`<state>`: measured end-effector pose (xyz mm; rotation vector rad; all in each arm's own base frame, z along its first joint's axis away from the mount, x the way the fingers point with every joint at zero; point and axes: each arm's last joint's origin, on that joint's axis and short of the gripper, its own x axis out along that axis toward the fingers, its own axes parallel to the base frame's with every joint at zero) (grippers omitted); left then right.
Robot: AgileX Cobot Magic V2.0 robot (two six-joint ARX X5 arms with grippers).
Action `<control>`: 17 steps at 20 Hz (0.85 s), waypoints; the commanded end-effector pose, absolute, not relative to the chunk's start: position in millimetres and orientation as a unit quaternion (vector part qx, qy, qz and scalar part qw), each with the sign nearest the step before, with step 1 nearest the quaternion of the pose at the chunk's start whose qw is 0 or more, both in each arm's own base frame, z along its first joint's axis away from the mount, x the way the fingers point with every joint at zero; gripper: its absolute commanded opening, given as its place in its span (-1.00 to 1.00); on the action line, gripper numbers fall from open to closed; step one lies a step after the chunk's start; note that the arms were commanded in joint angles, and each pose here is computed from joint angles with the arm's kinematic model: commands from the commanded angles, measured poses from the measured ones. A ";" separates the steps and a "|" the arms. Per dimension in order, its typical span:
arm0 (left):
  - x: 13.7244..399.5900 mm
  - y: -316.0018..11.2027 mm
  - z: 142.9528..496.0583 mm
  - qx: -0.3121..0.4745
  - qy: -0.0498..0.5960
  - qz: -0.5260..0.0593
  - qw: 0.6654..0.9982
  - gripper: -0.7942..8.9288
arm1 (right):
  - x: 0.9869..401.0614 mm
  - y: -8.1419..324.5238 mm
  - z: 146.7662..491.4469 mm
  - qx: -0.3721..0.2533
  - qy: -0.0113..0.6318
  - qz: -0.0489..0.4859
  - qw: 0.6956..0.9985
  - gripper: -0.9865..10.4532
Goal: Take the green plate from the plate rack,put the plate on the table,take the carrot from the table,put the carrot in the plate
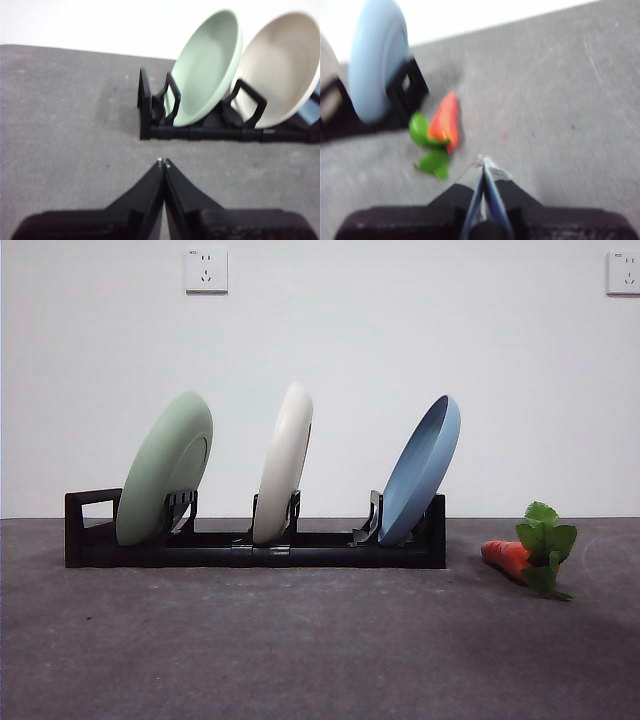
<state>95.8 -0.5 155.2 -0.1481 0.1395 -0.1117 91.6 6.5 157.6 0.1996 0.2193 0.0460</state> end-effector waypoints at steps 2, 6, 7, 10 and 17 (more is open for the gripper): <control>96.6 -0.3 156.5 -0.123 0.054 -0.054 0.989 -0.85 | 92.3 6.6 155.9 0.119 0.106 0.021 0.987 -0.83; 92.9 -2.1 174.5 -0.149 0.037 -0.084 0.985 -0.85 | 91.3 8.1 176.7 0.152 0.050 0.054 0.986 -0.85; 91.0 -2.2 182.4 -0.148 0.031 -0.085 0.985 -0.85 | 90.4 8.1 184.6 0.152 0.038 0.056 0.986 -0.85; 86.4 -2.9 209.4 -0.147 0.020 -0.096 0.984 -0.85 | 90.1 8.3 207.8 0.153 0.038 0.060 0.986 -0.85; 85.0 -6.2 259.6 -0.141 0.055 -0.150 0.977 -0.85 | 96.9 12.8 265.0 0.138 0.106 0.120 0.977 -0.85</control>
